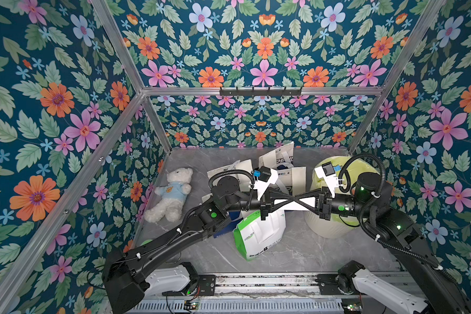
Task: Shred takeout receipts and throw away
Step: Shred the takeout receipt, then place the takeout receipt in the trash bin, then pick up the takeout bag at the center of the board.
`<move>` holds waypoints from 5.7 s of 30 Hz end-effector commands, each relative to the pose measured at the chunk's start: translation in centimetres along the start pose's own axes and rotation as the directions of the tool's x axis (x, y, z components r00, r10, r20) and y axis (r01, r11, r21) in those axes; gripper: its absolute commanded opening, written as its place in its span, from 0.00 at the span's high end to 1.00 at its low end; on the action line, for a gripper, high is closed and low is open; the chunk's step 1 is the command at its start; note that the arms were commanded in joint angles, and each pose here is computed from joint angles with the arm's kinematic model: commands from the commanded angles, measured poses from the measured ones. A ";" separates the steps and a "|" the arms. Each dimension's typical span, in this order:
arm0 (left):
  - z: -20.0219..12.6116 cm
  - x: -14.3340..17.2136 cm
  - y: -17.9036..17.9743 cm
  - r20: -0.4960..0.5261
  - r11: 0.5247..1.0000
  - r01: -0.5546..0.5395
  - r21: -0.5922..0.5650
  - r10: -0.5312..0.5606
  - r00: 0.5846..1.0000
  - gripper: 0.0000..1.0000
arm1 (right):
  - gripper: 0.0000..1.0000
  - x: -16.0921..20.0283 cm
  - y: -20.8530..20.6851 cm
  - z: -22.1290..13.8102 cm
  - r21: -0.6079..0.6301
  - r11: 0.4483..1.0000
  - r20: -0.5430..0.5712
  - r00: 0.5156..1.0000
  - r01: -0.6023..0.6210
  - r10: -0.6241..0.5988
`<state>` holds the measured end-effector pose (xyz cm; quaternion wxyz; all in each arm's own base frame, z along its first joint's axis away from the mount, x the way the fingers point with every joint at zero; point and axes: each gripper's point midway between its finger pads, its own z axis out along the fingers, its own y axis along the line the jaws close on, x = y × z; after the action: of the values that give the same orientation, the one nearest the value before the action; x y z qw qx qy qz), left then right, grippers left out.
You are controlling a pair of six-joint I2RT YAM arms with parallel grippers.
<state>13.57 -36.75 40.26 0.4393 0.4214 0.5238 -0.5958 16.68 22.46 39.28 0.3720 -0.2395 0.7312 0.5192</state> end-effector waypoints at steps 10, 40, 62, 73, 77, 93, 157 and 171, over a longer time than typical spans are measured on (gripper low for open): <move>-0.3 -0.9 -0.5 0.034 1.000 -0.025 0.004 0.025 0.999 1.00 | 0.61 -0.7 0.6 -0.1 -0.024 0.999 0.034 0.999 0.030 -0.029; -1.7 -2.6 -1.4 0.160 0.989 -0.143 -0.026 0.145 0.976 1.00 | 1.00 -0.1 -6.6 0.5 0.306 0.923 0.063 0.972 -0.235 0.227; -1.7 -4.1 -0.3 0.152 0.981 -0.149 -0.120 0.167 0.974 1.00 | 1.00 -2.9 -18.2 -17.5 0.859 0.313 0.408 0.911 -0.405 0.060; 4.7 -4.4 4.5 0.019 0.979 -0.130 -0.156 0.134 0.991 1.00 | 0.19 -1.3 -18.1 -14.3 0.815 0.429 0.332 0.920 -0.390 0.207; 7.0 -4.0 6.2 0.014 0.977 -0.117 -0.179 0.122 0.992 1.00 | 0.17 -2.2 -16.5 -14.9 0.813 0.438 0.337 0.923 -0.384 0.184; 22.3 0.8 10.9 -0.075 0.988 -0.053 -0.145 0.042 0.996 1.00 | 0.19 -4.4 -5.7 -19.7 0.706 0.606 0.571 0.802 -0.368 -0.178; -20.7 2.2 14.5 -0.511 0.512 -0.349 -0.785 -0.217 0.832 0.19 | 0.04 -3.1 -5.6 9.2 0.406 0.913 -0.292 0.944 -0.024 0.155; -20.5 6.5 15.9 -0.517 0.623 -0.222 -0.750 -0.343 0.785 0.36 | 0.06 -0.7 -9.8 15.3 0.400 0.916 -0.407 0.889 -0.033 0.209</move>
<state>28.62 -17.64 28.23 0.3661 0.3233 0.8611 -0.1413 28.92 33.41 31.47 0.2062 -0.2229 0.8965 0.3225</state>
